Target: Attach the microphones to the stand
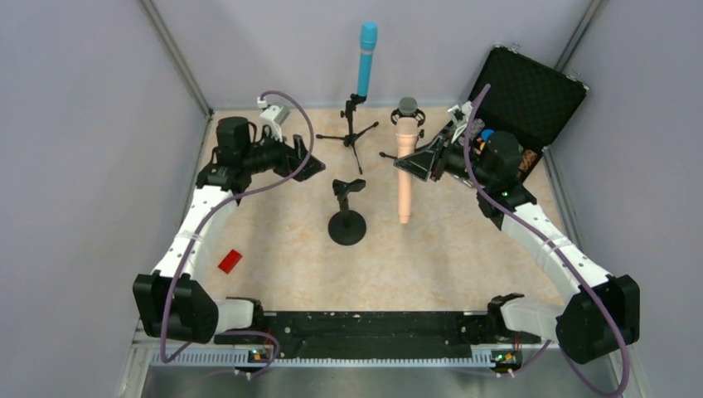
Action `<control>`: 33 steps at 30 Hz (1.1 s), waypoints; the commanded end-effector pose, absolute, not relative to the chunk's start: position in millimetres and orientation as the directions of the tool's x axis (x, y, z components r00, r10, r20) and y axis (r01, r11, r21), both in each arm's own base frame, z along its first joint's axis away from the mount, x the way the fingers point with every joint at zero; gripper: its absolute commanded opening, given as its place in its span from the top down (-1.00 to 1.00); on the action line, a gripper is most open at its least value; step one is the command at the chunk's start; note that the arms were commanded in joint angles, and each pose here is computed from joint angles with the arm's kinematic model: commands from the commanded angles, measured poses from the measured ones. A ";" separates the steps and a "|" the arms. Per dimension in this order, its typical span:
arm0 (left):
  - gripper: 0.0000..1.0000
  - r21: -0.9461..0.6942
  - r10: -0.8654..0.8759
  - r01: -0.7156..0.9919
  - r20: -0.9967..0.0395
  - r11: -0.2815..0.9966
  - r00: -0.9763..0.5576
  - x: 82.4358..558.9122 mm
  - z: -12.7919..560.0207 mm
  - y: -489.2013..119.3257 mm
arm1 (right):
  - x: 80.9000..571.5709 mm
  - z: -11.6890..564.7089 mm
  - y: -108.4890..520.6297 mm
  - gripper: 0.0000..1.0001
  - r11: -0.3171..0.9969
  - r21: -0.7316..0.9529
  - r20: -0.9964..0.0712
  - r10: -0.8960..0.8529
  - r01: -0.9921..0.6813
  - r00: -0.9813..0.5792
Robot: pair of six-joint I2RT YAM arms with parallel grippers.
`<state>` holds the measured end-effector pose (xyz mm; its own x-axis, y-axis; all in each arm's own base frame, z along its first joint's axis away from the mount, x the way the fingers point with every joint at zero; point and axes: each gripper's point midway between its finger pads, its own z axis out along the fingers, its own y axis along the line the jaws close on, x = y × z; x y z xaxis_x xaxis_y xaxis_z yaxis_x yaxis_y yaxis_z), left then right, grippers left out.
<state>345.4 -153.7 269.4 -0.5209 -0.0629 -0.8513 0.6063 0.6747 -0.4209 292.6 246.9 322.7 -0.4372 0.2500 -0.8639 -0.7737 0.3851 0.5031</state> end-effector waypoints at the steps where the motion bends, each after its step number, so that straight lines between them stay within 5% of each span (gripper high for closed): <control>1: -0.97 -0.211 0.141 0.706 -0.904 0.676 -0.404 337.6 278.3 -165.1 | 293.9 351.2 244.5 1.00 0.381 0.440 -0.894 0.275 -0.813 -0.355; 17: -0.89 -0.065 0.257 0.931 -0.952 0.360 -0.165 300.3 294.5 -222.9 | 293.9 352.3 247.8 1.00 0.355 0.426 -0.899 0.272 -0.832 -0.345; 33: -0.95 -0.002 0.278 0.944 -0.955 0.330 -0.100 280.8 260.1 -233.3 | 305.4 358.7 253.7 1.00 0.344 0.408 -0.897 0.324 -0.846 -0.301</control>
<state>281.8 -229.1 250.3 -0.2318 0.2935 -0.9274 0.9181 0.3810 -0.1089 304.9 250.8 332.2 -0.3866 0.2899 -0.8755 -0.7973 0.3720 0.4753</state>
